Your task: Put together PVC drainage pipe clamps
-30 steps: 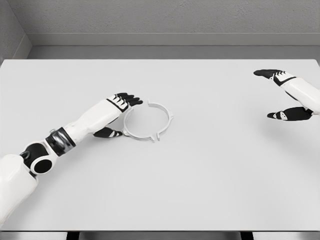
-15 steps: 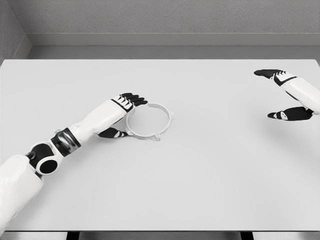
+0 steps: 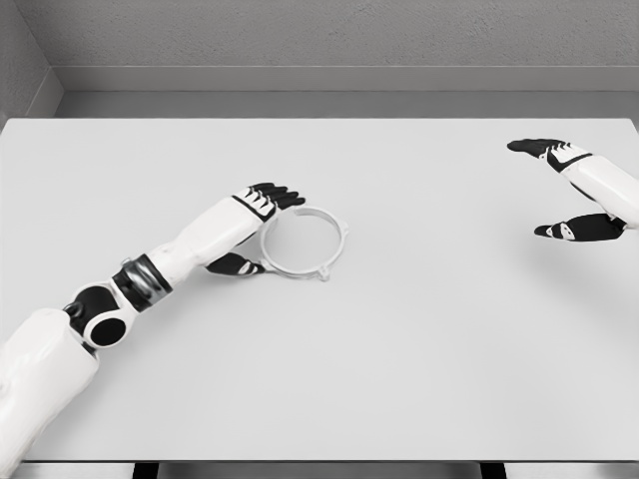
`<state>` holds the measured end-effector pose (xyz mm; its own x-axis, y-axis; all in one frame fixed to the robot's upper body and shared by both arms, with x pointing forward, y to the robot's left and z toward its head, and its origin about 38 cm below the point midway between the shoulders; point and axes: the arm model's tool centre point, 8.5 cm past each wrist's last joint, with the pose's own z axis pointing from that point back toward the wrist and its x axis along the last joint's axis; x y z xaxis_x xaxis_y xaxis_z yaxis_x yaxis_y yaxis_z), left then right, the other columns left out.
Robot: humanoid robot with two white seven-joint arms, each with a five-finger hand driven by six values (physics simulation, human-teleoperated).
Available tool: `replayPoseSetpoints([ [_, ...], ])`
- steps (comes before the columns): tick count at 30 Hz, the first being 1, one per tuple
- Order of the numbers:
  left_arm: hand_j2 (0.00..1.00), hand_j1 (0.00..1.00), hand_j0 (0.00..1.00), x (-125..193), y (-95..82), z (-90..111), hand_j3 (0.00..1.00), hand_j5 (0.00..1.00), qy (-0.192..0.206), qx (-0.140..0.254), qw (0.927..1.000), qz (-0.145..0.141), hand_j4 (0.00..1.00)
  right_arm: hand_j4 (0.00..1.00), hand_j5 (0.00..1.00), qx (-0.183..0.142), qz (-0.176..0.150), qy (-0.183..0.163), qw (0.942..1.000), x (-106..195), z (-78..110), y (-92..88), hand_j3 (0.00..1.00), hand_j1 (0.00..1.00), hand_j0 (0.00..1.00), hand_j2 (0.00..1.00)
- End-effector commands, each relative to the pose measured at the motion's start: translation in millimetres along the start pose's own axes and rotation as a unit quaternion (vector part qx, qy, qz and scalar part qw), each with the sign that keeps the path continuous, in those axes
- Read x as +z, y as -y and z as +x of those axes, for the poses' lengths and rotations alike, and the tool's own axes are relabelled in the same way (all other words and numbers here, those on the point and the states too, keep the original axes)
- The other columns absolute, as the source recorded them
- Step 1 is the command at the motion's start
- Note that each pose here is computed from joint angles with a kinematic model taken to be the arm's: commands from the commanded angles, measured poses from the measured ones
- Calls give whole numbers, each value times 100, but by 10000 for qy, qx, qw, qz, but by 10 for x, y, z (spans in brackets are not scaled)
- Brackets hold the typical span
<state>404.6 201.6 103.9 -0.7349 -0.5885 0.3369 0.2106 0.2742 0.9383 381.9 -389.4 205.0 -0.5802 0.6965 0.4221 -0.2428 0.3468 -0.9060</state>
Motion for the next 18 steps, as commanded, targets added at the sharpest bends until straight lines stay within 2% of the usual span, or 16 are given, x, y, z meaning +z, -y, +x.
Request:
replayPoseSetpoints([
  [1, 100, 100, 100, -33, 4, 27, 100, 100, 29, 60, 10000, 52, 100, 100, 100, -26, -26, 11, 10000, 1, 4, 10, 100, 100, 100, 100],
  [18, 100, 100, 100, -113, 16, 79, 100, 100, 75, 141, 9997, 158, 100, 100, 100, -11, -29, 29, 10000, -4, 17, 16, 100, 100, 100, 100],
])
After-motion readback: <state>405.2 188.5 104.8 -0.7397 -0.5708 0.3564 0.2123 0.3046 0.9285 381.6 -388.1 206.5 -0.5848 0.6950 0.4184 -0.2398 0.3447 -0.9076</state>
